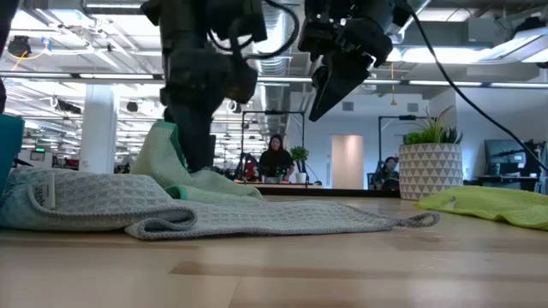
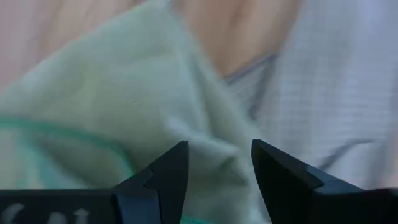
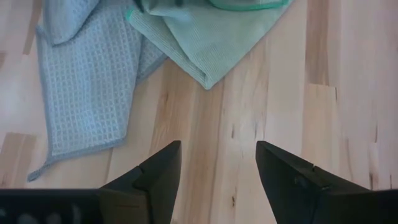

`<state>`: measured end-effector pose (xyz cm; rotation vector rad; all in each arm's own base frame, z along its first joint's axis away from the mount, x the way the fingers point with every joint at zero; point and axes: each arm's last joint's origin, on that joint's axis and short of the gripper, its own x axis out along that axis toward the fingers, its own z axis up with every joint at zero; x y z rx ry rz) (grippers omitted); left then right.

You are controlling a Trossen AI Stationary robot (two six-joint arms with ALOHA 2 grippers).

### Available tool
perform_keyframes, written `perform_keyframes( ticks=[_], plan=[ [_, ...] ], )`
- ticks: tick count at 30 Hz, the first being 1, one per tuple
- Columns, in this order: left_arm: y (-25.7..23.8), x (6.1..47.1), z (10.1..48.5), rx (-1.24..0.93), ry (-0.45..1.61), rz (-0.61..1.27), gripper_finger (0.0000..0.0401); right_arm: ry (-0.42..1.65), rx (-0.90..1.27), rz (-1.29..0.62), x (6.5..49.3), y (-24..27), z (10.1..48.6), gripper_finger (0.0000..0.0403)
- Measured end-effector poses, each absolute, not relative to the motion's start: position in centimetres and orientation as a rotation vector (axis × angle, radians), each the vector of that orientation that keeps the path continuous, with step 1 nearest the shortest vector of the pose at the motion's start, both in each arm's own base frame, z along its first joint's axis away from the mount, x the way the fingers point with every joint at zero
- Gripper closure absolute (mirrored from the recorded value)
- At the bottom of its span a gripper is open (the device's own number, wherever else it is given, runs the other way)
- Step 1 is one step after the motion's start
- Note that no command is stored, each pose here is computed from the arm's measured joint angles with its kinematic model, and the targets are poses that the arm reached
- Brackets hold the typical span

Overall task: Fold microfiber towels
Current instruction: Fold the light green microfiber cloth

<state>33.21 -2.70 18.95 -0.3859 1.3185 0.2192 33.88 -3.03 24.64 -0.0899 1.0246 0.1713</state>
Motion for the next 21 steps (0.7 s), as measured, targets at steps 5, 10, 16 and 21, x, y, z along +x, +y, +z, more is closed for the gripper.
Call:
perform_keyframes(
  ticks=[5, 10, 16, 21],
  plan=[
    [-2.4, 32.9, 18.7, -0.353, 1.331, 0.323, 0.0233, 1.012, -0.094, 0.171, 34.0, -3.0, 24.7, 0.0173],
    [-2.3, 32.2, 18.8, -0.36, 1.376, 0.39, 0.0233, 1.01, -0.102, 0.176, 34.0, -3.0, 24.7, 0.0173],
    [-1.8, 31.0, 18.8, -0.304, 1.438, 0.584, 0.0233, 1.006, -0.105, 0.177, 34.0, -3.0, 24.7, 0.0173],
    [-1.7, 30.6, 18.8, -0.299, 1.471, 0.612, 0.0233, 1.006, -0.109, 0.179, 34.0, -3.0, 24.7, 0.0173]
  ],
)
